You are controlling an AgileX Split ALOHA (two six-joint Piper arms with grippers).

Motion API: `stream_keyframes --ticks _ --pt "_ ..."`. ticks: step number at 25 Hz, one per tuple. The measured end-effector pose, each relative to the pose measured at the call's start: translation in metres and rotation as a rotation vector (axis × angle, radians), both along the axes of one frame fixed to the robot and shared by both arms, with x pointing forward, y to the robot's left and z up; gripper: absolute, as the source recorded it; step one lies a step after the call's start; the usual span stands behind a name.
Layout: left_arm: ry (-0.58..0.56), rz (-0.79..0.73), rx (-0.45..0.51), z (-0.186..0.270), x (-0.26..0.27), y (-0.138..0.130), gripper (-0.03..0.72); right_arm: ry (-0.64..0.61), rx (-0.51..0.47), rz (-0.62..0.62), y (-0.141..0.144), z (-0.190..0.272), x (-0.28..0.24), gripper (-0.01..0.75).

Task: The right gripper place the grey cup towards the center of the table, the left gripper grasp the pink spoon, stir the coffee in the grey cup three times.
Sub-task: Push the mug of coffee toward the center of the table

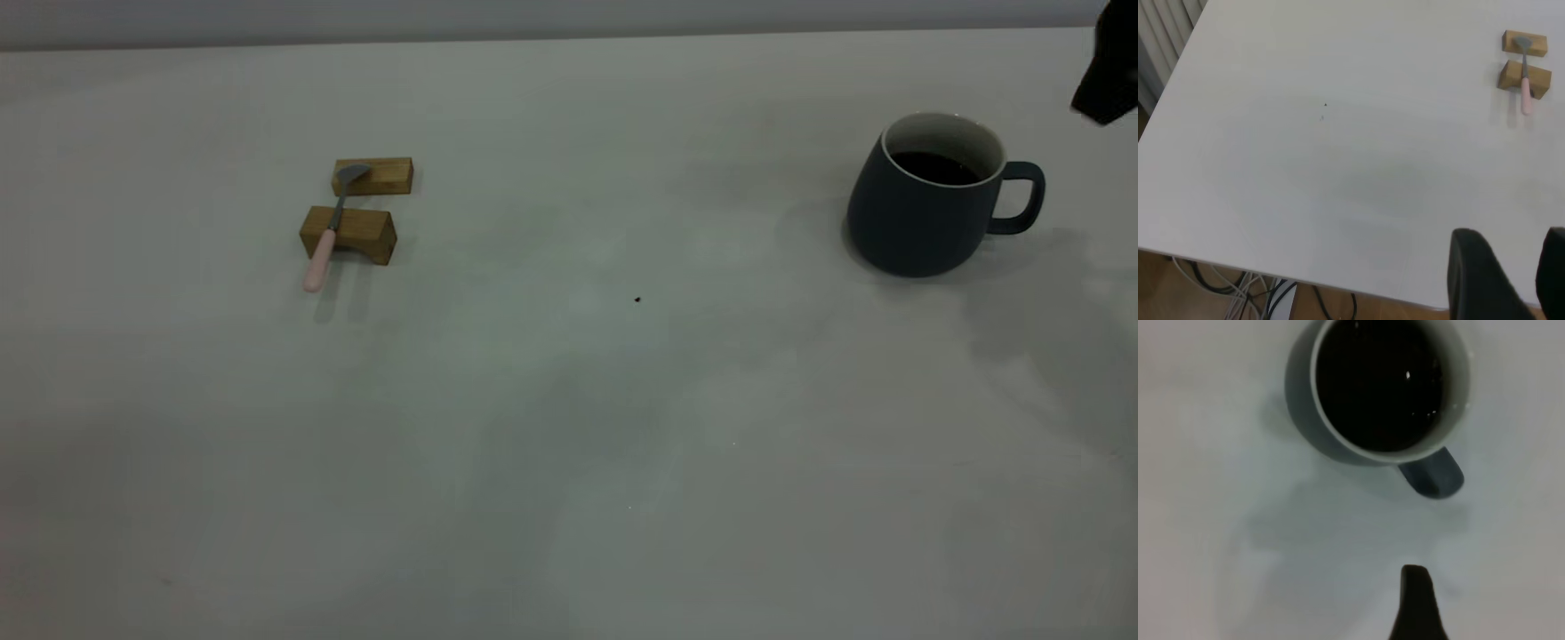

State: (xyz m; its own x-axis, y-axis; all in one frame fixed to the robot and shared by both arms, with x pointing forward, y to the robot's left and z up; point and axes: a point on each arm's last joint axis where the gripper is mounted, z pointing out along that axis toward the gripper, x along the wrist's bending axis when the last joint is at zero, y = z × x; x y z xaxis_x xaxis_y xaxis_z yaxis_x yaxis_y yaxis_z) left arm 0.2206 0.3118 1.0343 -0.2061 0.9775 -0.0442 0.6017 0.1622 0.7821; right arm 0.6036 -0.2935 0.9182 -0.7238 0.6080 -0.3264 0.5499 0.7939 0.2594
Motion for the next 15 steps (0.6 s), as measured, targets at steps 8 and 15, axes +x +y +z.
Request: stream_keyframes --ticks 8,15 --pt "0.000 0.000 0.000 0.000 0.000 0.000 0.299 0.061 -0.029 0.146 -0.019 -0.048 0.033 0.588" --pt "0.000 0.000 0.000 0.000 0.000 0.000 0.299 0.072 -0.038 0.286 -0.023 -0.079 0.048 0.588"
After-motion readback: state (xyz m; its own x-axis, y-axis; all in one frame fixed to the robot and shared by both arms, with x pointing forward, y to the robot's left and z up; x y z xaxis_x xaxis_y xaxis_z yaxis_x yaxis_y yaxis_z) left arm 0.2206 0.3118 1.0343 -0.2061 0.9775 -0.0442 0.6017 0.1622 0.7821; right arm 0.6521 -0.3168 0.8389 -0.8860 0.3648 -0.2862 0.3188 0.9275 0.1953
